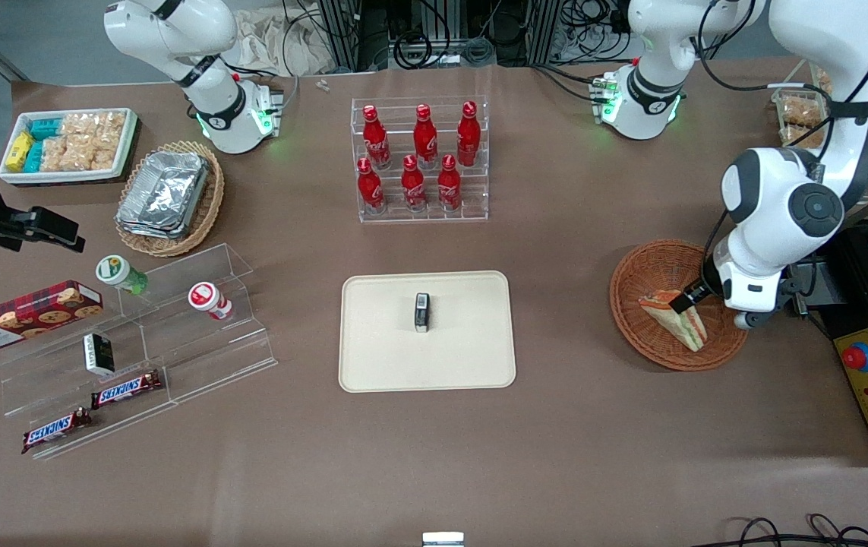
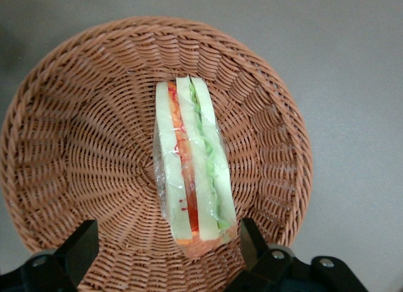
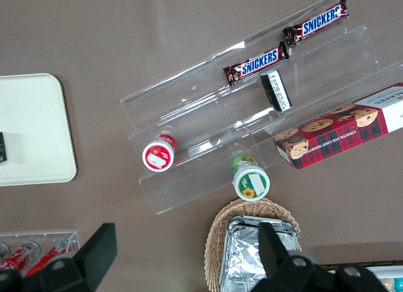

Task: Place sandwich from basket to tray
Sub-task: 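Close the left gripper on the wrapped sandwich in the basket, then lift the sandwich up out of the basket with the left gripper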

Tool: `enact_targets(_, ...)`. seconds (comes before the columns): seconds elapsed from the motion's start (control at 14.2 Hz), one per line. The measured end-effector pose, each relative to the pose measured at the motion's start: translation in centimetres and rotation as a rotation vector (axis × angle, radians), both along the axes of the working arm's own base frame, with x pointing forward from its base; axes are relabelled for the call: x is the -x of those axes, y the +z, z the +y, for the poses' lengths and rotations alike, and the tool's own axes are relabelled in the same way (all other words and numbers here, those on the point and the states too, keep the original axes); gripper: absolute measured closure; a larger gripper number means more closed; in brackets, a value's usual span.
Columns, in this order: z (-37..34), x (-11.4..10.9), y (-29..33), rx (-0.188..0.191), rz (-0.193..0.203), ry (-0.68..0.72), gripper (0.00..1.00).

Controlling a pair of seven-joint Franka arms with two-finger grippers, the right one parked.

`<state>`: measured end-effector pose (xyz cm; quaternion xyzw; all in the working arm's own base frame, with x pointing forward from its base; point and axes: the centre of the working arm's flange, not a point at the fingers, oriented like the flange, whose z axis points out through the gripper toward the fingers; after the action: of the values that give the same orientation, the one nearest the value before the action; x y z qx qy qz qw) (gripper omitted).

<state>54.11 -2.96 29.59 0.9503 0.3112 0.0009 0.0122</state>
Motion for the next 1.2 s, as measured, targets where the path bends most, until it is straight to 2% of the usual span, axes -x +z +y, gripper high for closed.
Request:
enact_targets(0.56,0.0,0.2,-3.6,0.006,0.027,0.037,0.00)
enact_targets(0.91,0.1,0.1,-5.5,0.009,0.027,0.078,0.00)
enact_targets(1.12,0.2,0.1,-5.7,0.010,0.026,0.111,0.07)
enact_targets(1.2,0.2,0.0,-5.7,0.010,0.024,0.125,0.20)
